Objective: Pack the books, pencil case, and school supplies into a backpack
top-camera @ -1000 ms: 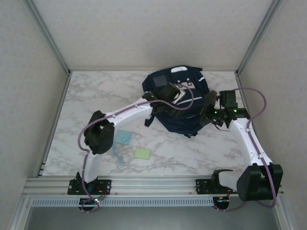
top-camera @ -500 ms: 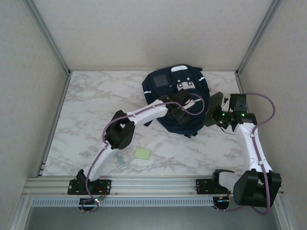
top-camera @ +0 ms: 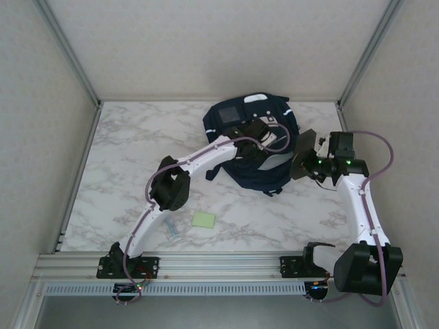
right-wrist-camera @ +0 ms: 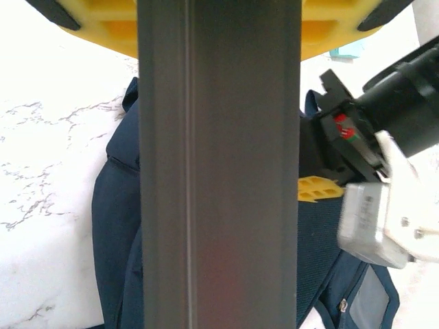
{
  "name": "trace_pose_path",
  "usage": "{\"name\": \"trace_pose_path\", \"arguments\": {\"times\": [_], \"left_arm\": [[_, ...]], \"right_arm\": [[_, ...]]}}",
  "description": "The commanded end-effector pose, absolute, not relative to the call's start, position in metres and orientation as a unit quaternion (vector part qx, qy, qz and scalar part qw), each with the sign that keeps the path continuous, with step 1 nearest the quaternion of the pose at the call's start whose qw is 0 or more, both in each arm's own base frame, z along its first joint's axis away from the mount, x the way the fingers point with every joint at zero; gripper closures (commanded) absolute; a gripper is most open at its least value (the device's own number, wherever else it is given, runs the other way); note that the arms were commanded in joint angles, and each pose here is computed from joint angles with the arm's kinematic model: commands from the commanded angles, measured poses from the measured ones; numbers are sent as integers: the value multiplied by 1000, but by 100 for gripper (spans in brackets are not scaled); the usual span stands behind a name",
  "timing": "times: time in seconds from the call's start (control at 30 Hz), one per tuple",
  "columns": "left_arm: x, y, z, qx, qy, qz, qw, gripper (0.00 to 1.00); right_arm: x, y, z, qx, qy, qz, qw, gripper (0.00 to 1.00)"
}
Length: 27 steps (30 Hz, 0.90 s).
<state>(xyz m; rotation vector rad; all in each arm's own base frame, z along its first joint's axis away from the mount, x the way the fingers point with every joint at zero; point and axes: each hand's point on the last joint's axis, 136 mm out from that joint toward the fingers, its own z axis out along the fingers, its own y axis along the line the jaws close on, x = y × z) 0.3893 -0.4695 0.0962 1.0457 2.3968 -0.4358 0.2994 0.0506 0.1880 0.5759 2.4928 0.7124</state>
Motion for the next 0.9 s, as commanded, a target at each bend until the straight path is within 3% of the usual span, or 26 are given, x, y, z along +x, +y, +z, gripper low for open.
{"name": "trace_pose_path", "arguments": {"times": [0.0, 0.37, 0.6, 0.87], "left_arm": [[439, -434, 198, 273, 885, -216, 309, 100], [438, -442, 272, 240, 856, -337, 309, 100], [431, -438, 288, 253, 849, -341, 315, 100], [432, -438, 303, 259, 837, -346, 335, 100]], "right_arm": [[301, 55, 207, 194, 905, 278, 258, 95], [354, 109, 212, 166, 850, 438, 243, 95], [414, 160, 206, 120, 850, 457, 231, 94], [471, 189, 157, 140, 849, 465, 207, 92]]}}
